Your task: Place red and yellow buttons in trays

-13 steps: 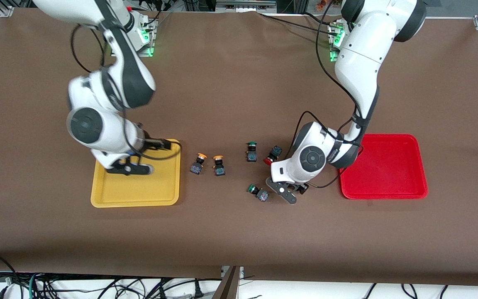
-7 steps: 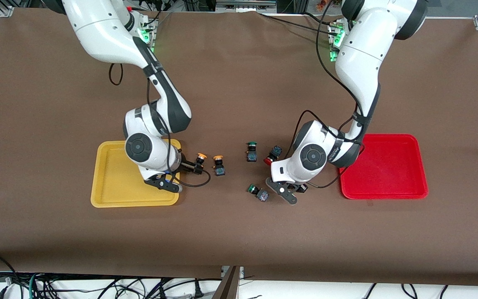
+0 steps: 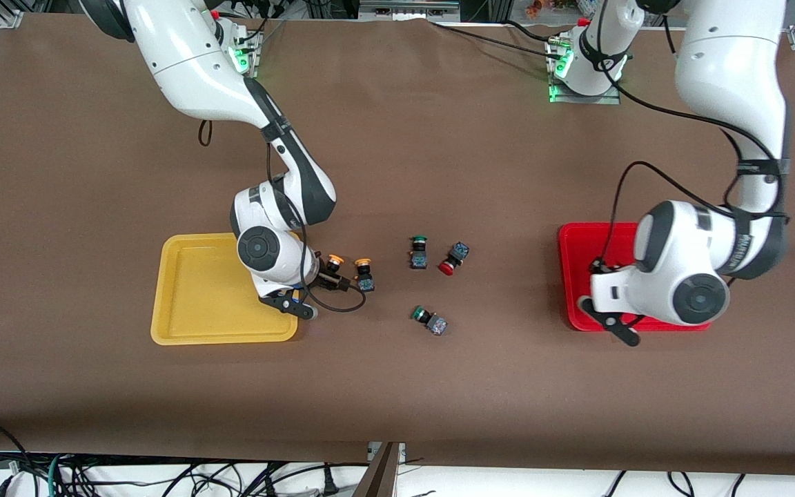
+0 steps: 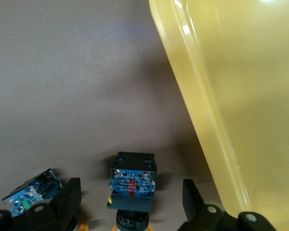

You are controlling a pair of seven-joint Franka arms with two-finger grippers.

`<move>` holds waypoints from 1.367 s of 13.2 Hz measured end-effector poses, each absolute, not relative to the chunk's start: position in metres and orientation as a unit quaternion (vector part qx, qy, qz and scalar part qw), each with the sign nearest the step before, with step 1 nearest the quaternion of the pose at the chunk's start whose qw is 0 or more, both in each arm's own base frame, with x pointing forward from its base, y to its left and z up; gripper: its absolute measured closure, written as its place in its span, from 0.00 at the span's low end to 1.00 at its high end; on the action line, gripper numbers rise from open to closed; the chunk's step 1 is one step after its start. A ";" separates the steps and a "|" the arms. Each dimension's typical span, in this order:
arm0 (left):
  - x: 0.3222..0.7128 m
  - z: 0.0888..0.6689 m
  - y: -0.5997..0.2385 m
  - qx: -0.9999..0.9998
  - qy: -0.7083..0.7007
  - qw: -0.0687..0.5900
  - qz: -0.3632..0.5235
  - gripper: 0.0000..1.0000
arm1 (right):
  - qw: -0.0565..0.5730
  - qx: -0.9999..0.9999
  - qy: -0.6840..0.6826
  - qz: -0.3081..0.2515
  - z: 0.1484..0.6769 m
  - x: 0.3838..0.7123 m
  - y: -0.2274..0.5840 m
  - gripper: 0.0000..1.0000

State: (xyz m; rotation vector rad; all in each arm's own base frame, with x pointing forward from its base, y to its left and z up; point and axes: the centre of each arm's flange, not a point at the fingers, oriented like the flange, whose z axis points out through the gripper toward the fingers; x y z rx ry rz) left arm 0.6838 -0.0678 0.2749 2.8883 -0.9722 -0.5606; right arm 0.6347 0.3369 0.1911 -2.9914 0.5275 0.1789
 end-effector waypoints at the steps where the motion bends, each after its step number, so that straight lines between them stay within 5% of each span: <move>1: 0.678 0.255 -0.058 0.931 -0.312 0.024 -0.188 0.53 | 0.048 -0.982 0.173 0.060 0.189 0.634 0.337 0.13; 3: 0.667 0.220 -0.058 0.928 -0.321 0.014 -0.190 0.53 | 0.047 -0.982 0.173 0.062 0.186 0.633 0.338 0.36; 4: 0.664 0.211 -0.059 0.927 -0.325 0.011 -0.190 0.53 | 0.046 -0.982 0.173 0.062 0.185 0.632 0.338 0.37; 7: 0.664 0.218 -0.062 0.927 -0.327 0.009 -0.185 0.30 | 0.045 -0.982 0.173 0.063 0.184 0.632 0.338 0.59; 10: 0.664 0.276 -0.094 0.934 -0.318 0.009 -0.165 0.01 | 0.039 -0.982 0.173 0.070 0.200 0.639 0.331 0.59; 13: 0.645 0.326 -0.188 0.959 -0.247 0.037 -0.136 0.00 | 0.033 -0.980 0.173 0.093 0.260 0.665 0.305 0.59; 18: 0.625 0.280 -0.290 0.967 -0.207 0.105 -0.102 0.00 | 0.019 -0.993 0.063 0.096 0.283 0.706 0.175 0.59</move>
